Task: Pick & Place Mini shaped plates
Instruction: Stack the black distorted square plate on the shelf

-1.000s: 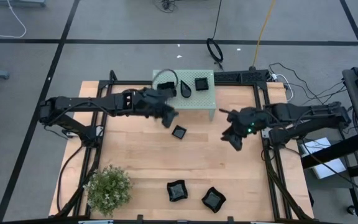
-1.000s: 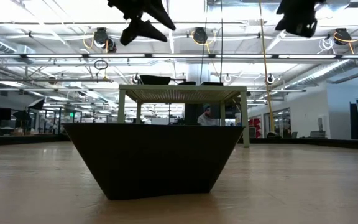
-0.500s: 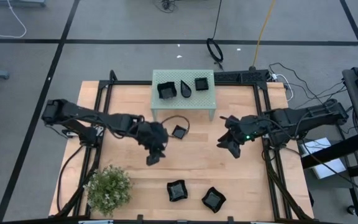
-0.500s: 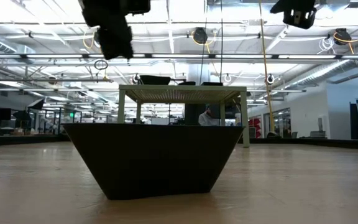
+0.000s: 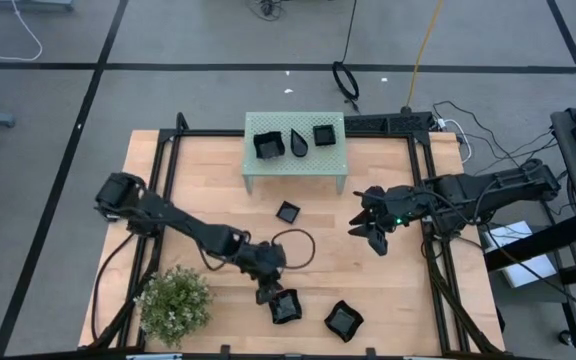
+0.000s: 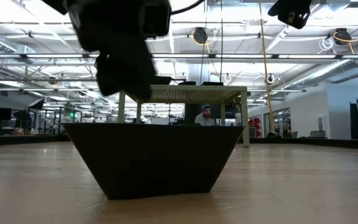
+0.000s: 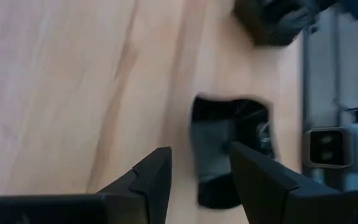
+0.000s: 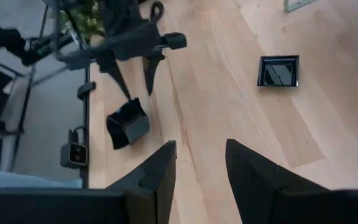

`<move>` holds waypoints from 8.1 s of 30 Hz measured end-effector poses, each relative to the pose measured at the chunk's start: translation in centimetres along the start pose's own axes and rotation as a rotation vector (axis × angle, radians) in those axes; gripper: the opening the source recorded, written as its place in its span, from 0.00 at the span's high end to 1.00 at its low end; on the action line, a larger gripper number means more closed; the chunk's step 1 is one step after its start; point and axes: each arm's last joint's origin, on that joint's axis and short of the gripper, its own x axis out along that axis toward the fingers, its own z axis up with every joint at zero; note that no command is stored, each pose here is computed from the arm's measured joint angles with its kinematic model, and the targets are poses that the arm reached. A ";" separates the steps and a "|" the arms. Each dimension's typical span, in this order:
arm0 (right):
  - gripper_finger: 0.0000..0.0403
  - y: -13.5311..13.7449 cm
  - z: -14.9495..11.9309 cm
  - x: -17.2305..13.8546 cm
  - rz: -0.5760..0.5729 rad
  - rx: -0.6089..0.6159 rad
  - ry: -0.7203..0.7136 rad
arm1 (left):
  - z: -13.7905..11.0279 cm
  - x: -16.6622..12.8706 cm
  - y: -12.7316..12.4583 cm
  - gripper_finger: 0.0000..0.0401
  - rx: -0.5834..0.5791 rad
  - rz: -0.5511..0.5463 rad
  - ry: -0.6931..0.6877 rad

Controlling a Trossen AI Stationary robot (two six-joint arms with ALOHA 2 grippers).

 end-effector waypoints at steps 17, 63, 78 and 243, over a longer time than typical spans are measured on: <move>0.68 -0.1 -0.1 0.0 -0.010 -0.113 0.015 | -2.9 4.5 -0.4 0.67 -0.085 0.095 -0.008; 0.74 -2.6 -4.4 4.8 -0.008 -0.043 0.015 | -2.2 4.2 -0.9 0.89 -0.239 0.015 -0.027; 0.78 -2.4 -4.0 3.7 0.027 -0.053 -0.041 | -2.6 4.3 -1.6 0.71 -0.296 -0.013 -0.005; 0.69 4.9 -12.7 11.3 0.078 0.204 0.322 | 5.8 -12.1 2.1 0.54 -0.008 -0.007 -0.375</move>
